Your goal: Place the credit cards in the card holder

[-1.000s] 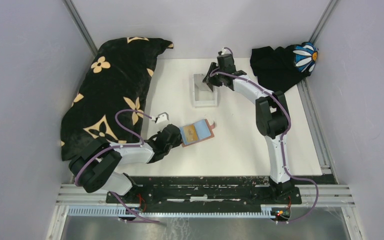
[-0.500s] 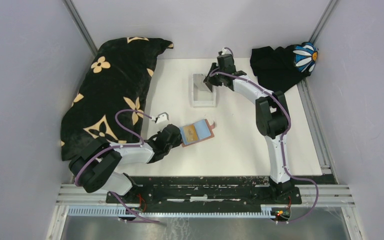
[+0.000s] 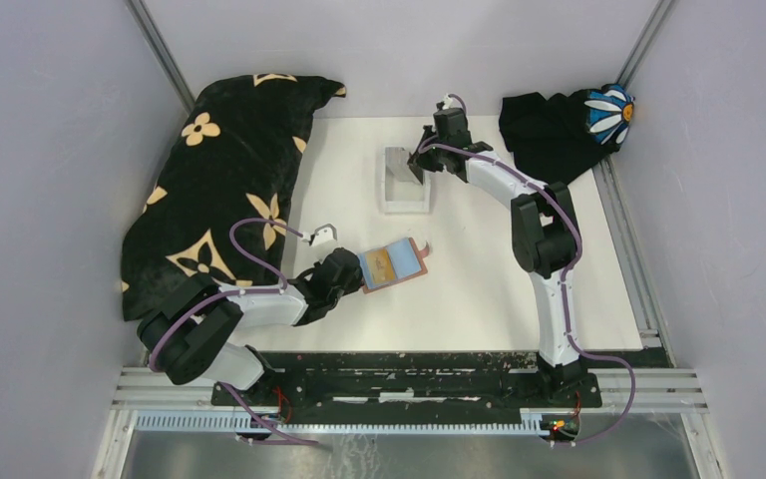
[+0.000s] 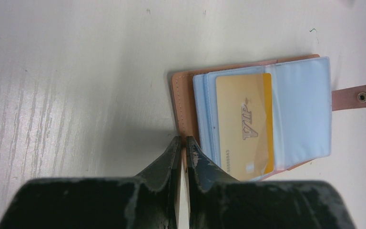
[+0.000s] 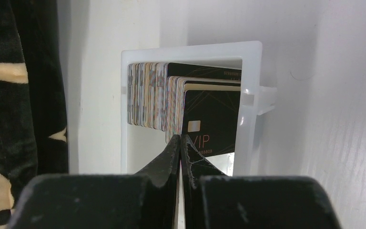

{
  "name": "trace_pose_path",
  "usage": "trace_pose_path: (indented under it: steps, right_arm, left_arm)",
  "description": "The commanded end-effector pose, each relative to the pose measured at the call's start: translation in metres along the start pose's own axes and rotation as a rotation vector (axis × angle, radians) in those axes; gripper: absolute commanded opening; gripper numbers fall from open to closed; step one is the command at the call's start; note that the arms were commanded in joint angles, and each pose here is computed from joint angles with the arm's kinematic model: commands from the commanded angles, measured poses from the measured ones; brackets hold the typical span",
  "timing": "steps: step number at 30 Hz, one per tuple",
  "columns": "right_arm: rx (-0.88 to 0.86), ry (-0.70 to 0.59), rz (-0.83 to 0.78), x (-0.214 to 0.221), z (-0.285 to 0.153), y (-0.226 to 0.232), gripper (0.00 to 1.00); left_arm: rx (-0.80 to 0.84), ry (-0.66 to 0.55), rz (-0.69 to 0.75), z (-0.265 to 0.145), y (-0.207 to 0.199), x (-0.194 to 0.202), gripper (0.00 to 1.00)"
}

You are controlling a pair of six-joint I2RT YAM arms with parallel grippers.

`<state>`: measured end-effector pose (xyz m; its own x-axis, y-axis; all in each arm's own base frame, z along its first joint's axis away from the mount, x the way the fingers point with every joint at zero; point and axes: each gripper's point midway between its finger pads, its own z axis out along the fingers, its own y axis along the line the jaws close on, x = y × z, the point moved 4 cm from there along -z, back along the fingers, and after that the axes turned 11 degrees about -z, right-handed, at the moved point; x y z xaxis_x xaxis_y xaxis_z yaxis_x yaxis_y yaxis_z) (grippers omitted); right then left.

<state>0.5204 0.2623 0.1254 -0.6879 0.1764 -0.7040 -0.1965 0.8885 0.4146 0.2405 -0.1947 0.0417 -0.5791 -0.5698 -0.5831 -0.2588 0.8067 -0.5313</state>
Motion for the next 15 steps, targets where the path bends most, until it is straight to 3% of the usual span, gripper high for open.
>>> trace_pose_path:
  steps: [1,5,10,15]
  right_arm:
    - [-0.053,-0.077,-0.013,-0.026,-0.023,0.022,0.03]
    - [-0.039,-0.081,-0.024,-0.027,-0.026,0.021,0.04]
    - [-0.012,-0.072,-0.041,-0.026,-0.023,0.016,0.35]
    - [0.000,-0.061,-0.042,-0.022,-0.016,0.012,0.43]
  left_arm:
    - [-0.042,0.047,0.059,0.000,0.015,0.011,0.14]
    - [-0.042,0.047,0.057,-0.001,0.015,0.011,0.14]
    - [-0.039,0.049,0.062,0.000,0.015,0.012,0.14]
    - [-0.041,0.042,0.070,0.001,0.013,0.009,0.14]
